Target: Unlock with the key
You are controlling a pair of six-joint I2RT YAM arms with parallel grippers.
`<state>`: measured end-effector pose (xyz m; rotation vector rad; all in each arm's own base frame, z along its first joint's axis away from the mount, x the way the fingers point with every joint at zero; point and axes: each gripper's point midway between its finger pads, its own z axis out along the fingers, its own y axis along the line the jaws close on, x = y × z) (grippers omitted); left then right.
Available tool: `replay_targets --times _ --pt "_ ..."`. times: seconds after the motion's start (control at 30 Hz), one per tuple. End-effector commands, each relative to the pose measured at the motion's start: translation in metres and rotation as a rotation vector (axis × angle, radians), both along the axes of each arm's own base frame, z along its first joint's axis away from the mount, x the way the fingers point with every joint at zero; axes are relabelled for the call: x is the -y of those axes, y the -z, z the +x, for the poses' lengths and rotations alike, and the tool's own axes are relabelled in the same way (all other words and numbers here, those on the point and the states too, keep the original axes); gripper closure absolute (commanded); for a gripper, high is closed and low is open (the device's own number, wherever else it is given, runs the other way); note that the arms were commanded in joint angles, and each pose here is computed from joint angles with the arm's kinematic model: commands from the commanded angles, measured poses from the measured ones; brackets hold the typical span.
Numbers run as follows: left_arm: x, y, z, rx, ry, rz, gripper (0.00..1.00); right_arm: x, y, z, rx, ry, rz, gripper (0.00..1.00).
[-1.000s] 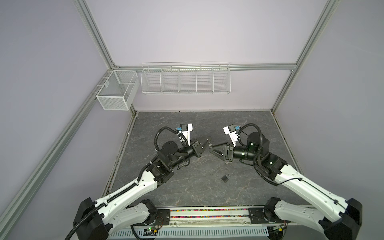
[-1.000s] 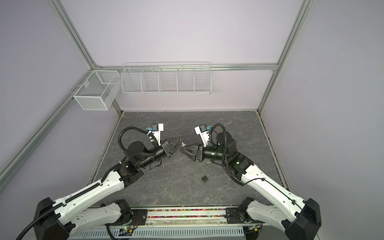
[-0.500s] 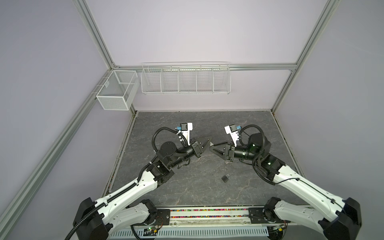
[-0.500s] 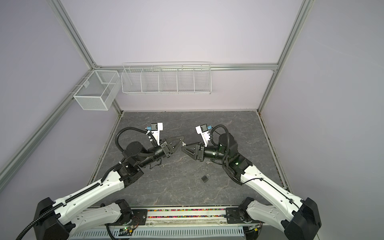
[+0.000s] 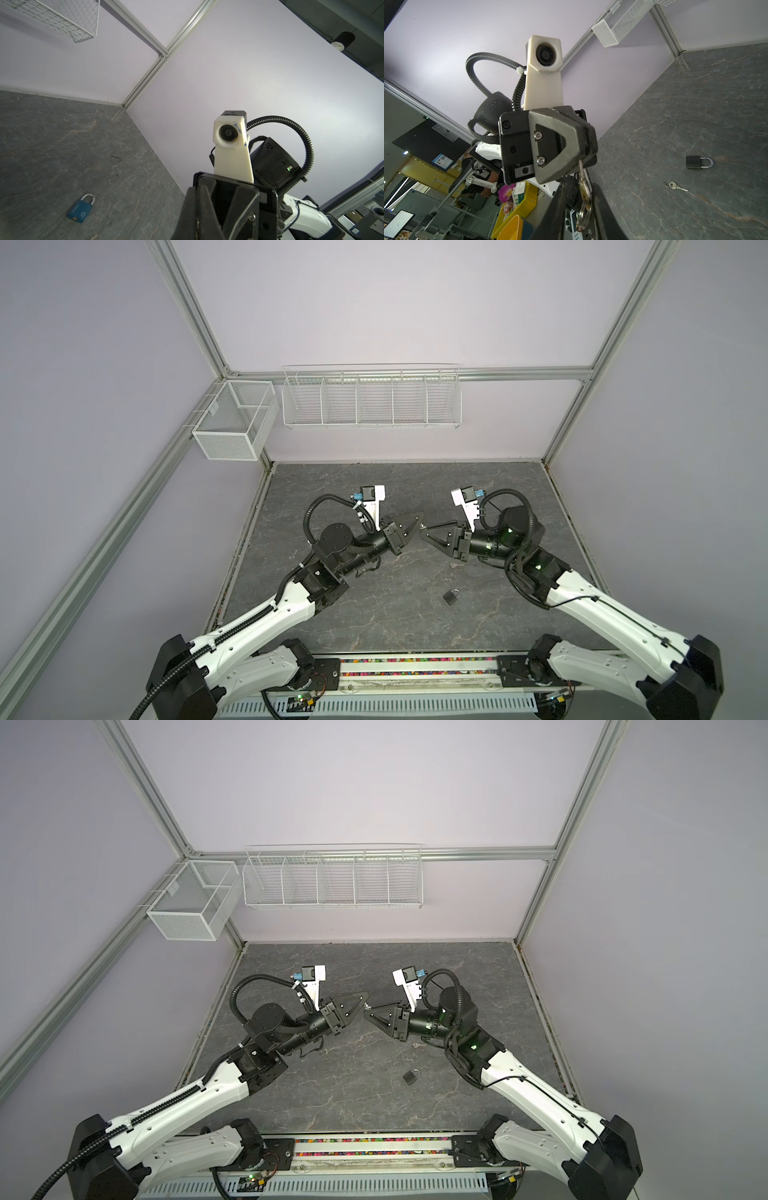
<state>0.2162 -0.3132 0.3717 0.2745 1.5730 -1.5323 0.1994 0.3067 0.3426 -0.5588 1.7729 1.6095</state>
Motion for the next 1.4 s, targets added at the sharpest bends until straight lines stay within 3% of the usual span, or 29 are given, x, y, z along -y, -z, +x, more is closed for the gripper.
replay_targets --times 0.0,0.8,1.33,1.37 --pt "0.0 -0.016 -0.001 0.025 0.001 -0.039 1.0 0.003 0.003 0.002 0.001 0.008 0.006 0.76" --pt "-0.001 -0.016 0.001 0.044 -0.024 -0.032 1.0 0.004 0.0 0.006 -0.007 0.016 0.012 0.94" --pt "-0.005 -0.015 0.007 0.035 -0.063 -0.02 1.0 0.007 0.003 0.008 -0.029 0.039 -0.042 0.94" --pt "-0.006 -0.014 0.007 0.032 -0.066 -0.021 0.93 0.007 0.004 0.008 -0.029 0.04 -0.047 0.94"
